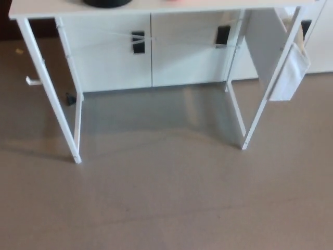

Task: The robot walk towards a table in front and uses its left hand to pick up the pot from the base and pour water to the cup on the right hand side

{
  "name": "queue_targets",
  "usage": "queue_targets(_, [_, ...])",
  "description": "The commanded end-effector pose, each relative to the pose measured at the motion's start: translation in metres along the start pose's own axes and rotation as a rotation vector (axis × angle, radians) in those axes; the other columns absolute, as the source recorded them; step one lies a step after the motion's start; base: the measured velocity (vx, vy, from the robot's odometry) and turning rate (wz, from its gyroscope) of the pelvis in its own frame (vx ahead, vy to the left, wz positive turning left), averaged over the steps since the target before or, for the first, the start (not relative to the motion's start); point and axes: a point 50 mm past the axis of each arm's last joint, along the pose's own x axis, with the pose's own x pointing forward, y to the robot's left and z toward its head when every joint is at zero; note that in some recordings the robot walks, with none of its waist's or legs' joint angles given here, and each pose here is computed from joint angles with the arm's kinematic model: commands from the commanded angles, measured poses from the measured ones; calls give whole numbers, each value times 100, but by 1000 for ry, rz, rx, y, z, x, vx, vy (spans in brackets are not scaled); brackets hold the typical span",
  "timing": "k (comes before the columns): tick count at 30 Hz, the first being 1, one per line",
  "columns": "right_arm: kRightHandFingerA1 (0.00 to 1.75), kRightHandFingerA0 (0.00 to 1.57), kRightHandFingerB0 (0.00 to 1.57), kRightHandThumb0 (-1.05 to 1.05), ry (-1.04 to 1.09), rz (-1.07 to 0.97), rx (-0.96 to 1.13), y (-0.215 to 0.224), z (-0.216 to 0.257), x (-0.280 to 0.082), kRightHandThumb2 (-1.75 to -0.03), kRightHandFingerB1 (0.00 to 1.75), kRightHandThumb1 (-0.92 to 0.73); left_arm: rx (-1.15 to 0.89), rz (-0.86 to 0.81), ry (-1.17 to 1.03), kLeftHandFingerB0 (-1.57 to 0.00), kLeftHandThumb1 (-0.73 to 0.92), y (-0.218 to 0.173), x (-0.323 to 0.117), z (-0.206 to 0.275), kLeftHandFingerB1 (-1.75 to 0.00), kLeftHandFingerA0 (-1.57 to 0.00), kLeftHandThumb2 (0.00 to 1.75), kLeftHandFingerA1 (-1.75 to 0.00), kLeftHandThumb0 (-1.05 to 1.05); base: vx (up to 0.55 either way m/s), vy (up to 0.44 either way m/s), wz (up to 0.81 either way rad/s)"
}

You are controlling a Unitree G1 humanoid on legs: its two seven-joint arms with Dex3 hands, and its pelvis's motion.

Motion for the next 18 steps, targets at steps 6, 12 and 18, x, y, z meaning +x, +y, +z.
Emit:
queue_targets(6, [55, 31, 16, -8, -15, 4, -44, 3, 1, -1, -86, 48, -41, 29, -16, -23, -24, 32, -16, -2, -6, -51, -24, 80, -52, -8, 297, 8, 10])
queue_targets(12, [55, 34, 16, -14, 14, -4, -140, 10, -3, 3, -84, 48, -38, 44, -10, -28, -37, 49, -23, -3, -8, -33, -37, 55, -36, -8, 415, -154, 34])
queue_targets(18, [54, 28, 15, -9, -5, 76, -116, 25, -7, 0, -85, 48, -39, 65, -29, -31, -38, 48, -32, -3, -12, -33, -37, 54, -36, -10, 330, -25, -11])
